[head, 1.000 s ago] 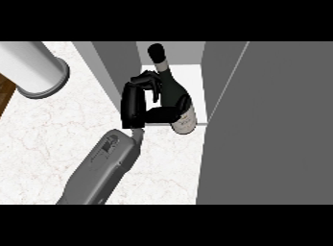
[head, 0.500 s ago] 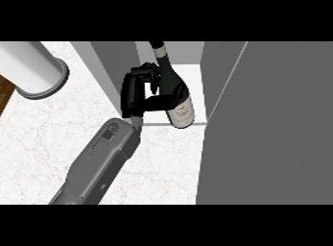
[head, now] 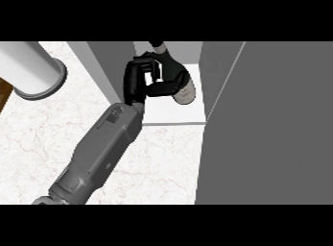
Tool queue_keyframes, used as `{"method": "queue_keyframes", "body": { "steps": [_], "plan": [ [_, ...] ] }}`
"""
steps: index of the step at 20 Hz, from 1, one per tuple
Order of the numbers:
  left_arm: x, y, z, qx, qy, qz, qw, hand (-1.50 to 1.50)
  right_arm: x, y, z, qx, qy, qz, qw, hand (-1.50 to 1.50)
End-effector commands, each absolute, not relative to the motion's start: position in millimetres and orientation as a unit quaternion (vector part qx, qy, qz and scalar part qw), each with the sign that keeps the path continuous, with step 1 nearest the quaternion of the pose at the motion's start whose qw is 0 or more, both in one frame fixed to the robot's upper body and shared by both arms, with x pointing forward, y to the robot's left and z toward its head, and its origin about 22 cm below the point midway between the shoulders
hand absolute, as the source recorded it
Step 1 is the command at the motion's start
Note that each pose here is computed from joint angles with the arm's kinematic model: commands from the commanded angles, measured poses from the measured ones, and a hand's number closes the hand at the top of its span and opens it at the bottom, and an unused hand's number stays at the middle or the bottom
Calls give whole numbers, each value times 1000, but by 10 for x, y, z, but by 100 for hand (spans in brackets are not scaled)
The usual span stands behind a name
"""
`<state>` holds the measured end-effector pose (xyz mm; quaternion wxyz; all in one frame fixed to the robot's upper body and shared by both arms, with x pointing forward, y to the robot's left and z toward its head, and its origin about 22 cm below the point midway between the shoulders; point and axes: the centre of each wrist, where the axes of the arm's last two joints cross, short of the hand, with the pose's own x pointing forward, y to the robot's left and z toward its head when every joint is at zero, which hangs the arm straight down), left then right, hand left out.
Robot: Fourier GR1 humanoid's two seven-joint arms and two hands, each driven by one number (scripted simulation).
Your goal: Pick up the wine, place it into the cabinet and close the cabinet
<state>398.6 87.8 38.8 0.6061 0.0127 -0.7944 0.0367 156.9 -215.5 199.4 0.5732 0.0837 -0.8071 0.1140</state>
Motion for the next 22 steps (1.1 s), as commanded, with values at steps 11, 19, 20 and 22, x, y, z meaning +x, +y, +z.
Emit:
{"method": "queue_keyframes", "body": {
  "steps": [11, 19, 20, 22],
  "plan": [
    [4335, 886, 586, 76, -823, 41, 561, 150, 1396, -2206, 1959, 111, -816, 119, 555, -150],
    [4348, 1112, 410, 62, -802, 102, 586, 150, 1423, -2145, 2033, 121, -819, 120, 548, -150],
    [4314, 1024, 381, 37, -790, 107, 603, 150, 1398, -2178, 2027, 119, -814, 122, 555, -150],
    [4346, 1099, 401, 33, -792, 122, 597, 150, 1449, -2179, 2009, 114, -816, 121, 553, -150]
  ]
}}
